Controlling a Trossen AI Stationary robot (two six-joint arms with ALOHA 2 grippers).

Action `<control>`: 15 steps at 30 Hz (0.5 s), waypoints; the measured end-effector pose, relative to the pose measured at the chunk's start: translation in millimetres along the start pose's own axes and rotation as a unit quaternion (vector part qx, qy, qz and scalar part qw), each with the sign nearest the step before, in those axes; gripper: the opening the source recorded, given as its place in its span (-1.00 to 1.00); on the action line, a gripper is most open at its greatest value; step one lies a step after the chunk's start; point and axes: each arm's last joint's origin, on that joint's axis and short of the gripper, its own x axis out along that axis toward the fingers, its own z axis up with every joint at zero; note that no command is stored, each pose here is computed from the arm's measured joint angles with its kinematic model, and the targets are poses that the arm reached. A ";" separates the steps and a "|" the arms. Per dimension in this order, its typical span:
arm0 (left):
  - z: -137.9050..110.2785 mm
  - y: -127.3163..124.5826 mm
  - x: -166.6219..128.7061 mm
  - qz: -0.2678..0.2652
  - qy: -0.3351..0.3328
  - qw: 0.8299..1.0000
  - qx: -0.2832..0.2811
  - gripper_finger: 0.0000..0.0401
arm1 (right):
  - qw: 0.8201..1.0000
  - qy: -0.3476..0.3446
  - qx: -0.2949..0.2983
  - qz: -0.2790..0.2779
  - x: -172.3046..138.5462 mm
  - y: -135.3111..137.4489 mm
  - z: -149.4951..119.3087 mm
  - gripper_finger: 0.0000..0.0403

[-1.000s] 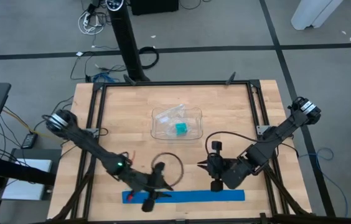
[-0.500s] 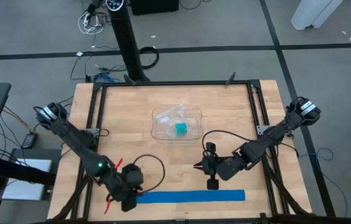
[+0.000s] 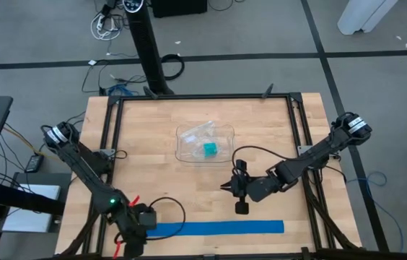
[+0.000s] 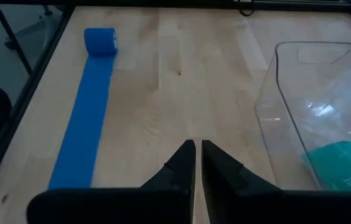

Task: Roll bandage
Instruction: Roll the blue bandage

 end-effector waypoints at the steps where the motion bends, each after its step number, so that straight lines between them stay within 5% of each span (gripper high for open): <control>1: -1.3 2.6 -0.1 0.012 0.010 1.000 0.002 -0.39 | 1.000 0.000 0.000 -0.001 0.4 -0.8 0.2 -0.88; 6: -10.8 17.0 -0.6 0.097 0.044 0.994 0.016 -0.39 | 1.000 0.001 -0.012 -0.009 3.4 -6.7 1.9 -0.88; 15: -11.3 12.1 8.8 0.142 0.015 0.979 0.142 -0.39 | 1.000 0.006 -0.009 -0.021 8.1 -16.7 3.7 -0.89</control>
